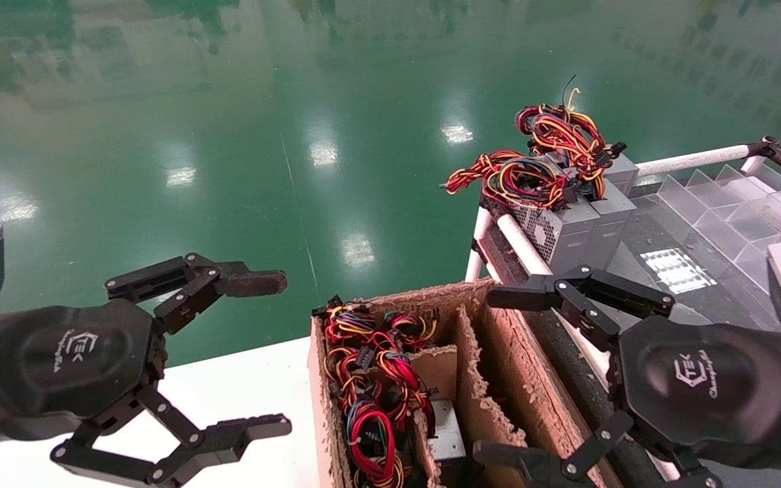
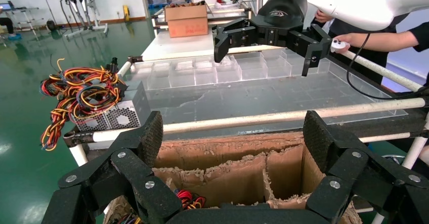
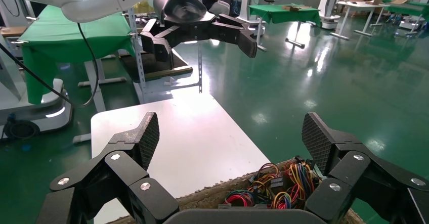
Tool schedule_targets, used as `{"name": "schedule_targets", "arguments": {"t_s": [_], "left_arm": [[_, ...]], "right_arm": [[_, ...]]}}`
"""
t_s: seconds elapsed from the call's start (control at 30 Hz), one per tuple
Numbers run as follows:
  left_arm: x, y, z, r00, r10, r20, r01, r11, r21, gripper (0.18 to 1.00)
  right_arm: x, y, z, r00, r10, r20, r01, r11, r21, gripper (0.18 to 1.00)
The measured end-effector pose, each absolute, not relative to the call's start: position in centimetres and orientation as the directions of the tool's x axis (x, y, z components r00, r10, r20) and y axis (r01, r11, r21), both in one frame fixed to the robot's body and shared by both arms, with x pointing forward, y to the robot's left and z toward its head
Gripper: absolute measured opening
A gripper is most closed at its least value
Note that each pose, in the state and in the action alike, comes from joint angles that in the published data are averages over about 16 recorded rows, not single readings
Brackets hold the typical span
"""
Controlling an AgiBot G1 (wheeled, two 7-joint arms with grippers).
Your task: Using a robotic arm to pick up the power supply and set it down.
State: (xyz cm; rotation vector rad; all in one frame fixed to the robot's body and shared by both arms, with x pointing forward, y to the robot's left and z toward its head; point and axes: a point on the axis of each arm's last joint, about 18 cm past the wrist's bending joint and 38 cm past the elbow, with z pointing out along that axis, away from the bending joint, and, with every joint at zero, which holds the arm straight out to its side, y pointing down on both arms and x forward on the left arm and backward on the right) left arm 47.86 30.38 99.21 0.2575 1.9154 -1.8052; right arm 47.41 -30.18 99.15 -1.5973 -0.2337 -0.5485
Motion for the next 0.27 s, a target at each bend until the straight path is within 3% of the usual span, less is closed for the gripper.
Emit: {"name": "schedule_targets", "arguments": {"t_s": [0.27], "left_arm": [[47.86,30.38,99.21,-0.861,-0.193,-0.47,0.458,0.107,-0.883,1.001]], "right_arm": [[47.5,-30.21,99.2,0.861,-0.177,0.478,0.465,-0.112,-0.878,1.001]]}}
